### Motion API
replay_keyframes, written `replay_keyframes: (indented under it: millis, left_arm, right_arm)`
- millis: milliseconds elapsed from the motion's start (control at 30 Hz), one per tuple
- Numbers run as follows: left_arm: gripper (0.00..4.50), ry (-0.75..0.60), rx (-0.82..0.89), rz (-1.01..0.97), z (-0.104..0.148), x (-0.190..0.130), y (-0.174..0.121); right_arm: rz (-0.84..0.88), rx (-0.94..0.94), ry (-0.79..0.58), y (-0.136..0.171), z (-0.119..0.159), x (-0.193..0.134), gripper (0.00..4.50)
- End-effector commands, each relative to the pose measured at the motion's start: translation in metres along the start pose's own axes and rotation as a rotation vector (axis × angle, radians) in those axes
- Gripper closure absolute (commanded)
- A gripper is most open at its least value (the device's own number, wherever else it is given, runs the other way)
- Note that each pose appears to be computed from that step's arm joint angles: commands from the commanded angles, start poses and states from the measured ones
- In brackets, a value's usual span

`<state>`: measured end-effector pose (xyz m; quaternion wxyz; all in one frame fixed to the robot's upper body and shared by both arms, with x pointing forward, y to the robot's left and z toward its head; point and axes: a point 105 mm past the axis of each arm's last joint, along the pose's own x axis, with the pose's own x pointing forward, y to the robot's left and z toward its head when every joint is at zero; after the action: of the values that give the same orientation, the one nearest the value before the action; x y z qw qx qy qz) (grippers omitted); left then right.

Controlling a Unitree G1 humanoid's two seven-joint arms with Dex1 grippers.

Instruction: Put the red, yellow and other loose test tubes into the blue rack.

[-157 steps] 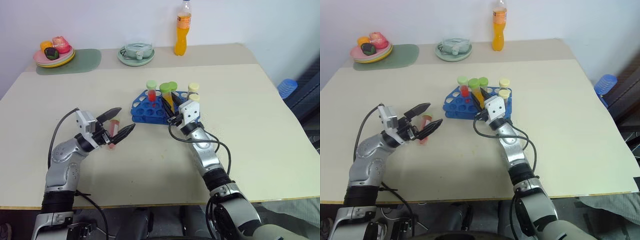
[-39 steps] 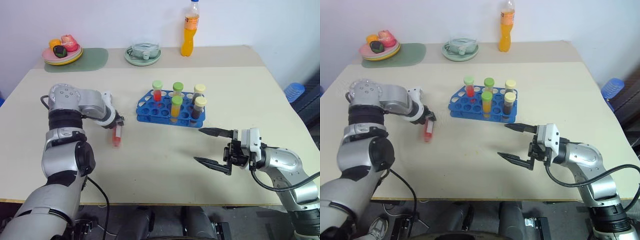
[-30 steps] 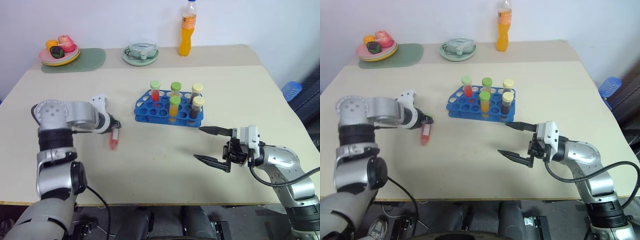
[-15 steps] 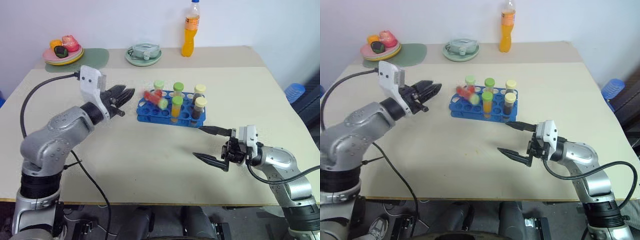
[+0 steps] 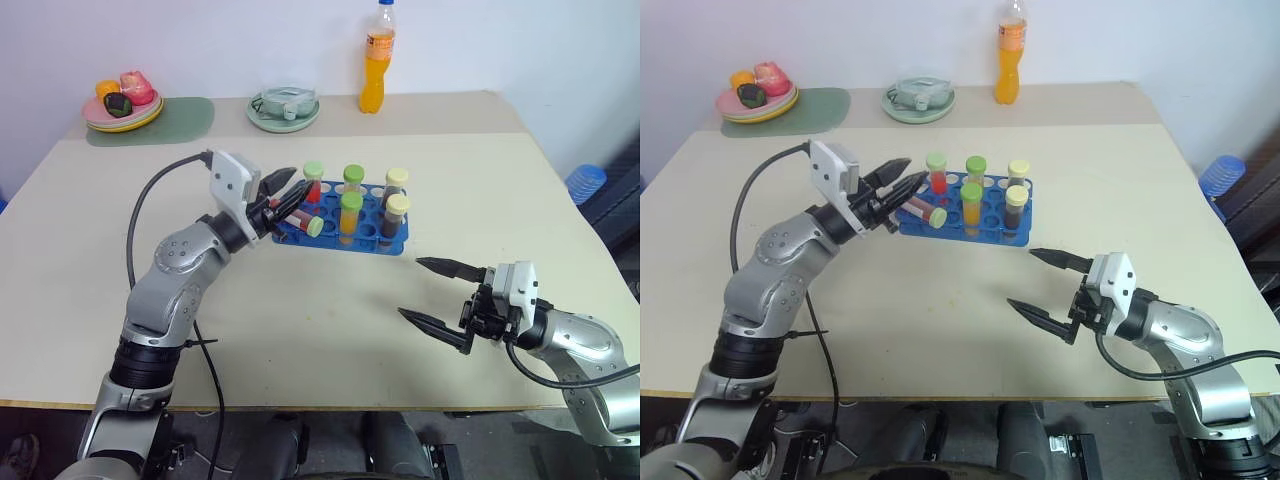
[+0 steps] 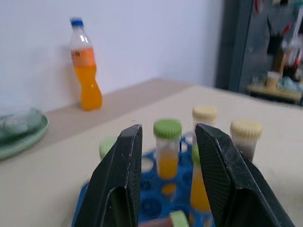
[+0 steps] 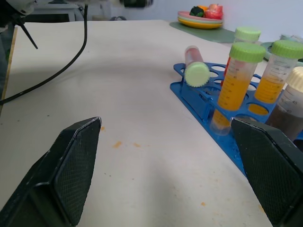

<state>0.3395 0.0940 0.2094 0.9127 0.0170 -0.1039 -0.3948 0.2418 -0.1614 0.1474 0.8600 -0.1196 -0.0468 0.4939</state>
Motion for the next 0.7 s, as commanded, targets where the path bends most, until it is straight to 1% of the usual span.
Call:
replay_keyframes:
  millis: [33,133,167,200,300,367,500,700]
  left_arm:
    - [2.74,0.058,-0.089,-0.075,-0.003,-0.009,-0.001]
    - [2.74,0.297,-0.207,-0.207,-0.037,-0.038,-0.014]
    - [2.74,0.349,-0.266,-0.229,-0.045,-0.049,-0.016]
    - [2.74,0.377,-0.284,-0.236,-0.049,-0.056,-0.016]
    - [2.74,0.418,-0.304,-0.202,-0.058,-0.063,-0.010]
    - [2.74,0.428,-0.284,-0.155,-0.063,-0.062,-0.003]
    - [2.74,0.491,-0.285,-0.120,-0.077,-0.065,-0.002]
    - [2.74,0.527,-0.259,-0.111,-0.083,-0.072,0.004]
  right_arm:
    - [-0.023,-0.040,-0.029,0.001,0.012,0.000,0.00]
    - [-0.034,-0.036,-0.029,0.003,0.013,0.000,0.00]
    - [-0.038,-0.034,-0.028,0.003,0.013,0.000,0.00]
    - [-0.041,-0.033,-0.028,0.004,0.013,-0.001,0.00]
    - [-0.047,-0.032,-0.026,0.005,0.012,-0.002,0.00]
    - [-0.053,-0.029,-0.025,0.005,0.012,-0.002,0.00]
    - [-0.058,-0.023,-0.023,0.006,0.010,-0.003,0.00]
    - [-0.064,-0.019,-0.022,0.006,0.008,-0.004,0.00]
